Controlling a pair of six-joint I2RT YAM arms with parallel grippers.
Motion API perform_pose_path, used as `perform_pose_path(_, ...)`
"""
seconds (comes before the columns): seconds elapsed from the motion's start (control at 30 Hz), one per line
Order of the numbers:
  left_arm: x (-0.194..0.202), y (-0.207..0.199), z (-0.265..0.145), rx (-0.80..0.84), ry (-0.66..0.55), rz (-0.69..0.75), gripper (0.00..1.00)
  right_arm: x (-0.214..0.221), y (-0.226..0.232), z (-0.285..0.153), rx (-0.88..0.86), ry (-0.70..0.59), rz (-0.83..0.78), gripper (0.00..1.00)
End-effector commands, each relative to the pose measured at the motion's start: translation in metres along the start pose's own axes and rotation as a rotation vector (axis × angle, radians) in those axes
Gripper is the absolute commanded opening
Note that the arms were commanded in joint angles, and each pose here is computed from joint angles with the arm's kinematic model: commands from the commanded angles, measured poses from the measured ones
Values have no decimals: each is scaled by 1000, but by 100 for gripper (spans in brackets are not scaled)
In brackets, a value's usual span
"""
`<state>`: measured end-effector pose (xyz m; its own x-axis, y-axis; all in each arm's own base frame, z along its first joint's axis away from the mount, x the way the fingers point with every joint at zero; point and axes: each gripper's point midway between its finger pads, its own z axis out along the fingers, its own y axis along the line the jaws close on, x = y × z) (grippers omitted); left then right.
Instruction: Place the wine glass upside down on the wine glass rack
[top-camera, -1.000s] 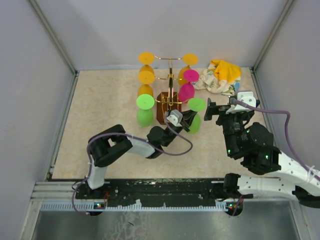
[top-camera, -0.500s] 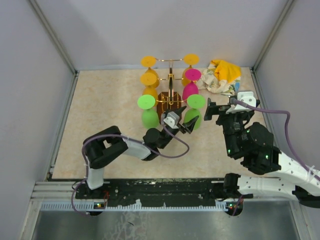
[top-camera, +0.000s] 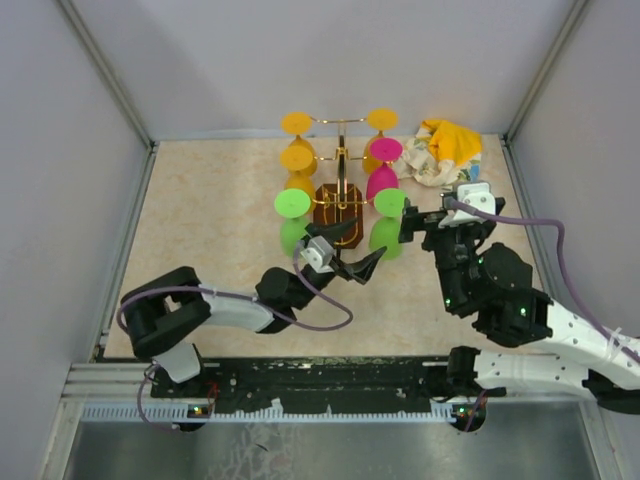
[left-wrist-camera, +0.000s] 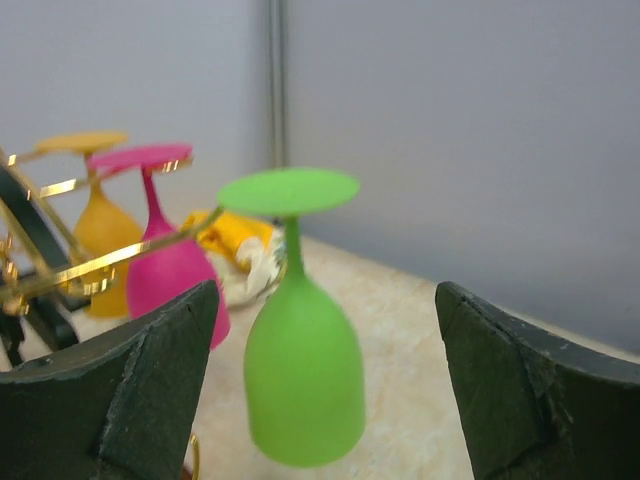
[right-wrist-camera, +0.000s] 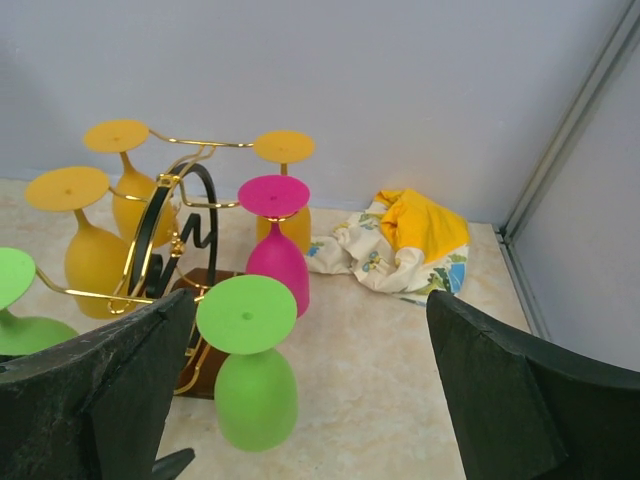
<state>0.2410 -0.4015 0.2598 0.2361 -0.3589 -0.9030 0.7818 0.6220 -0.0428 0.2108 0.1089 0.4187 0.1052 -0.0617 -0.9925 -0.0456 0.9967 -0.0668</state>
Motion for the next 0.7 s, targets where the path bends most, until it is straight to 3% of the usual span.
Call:
perform_pose_path(0.0,-48,-32,-3,133,-76,3,95,-6,15,4,-52,-23,26,99)
perform_pose_path(0.37,-94,-74,28,350,30,64,95,-10,53,44,-167,9,-8,99)
perform_pose_path(0.67,-139,-66,59,351,16,152,96,-51,13,98,-114,-22,-16,99)
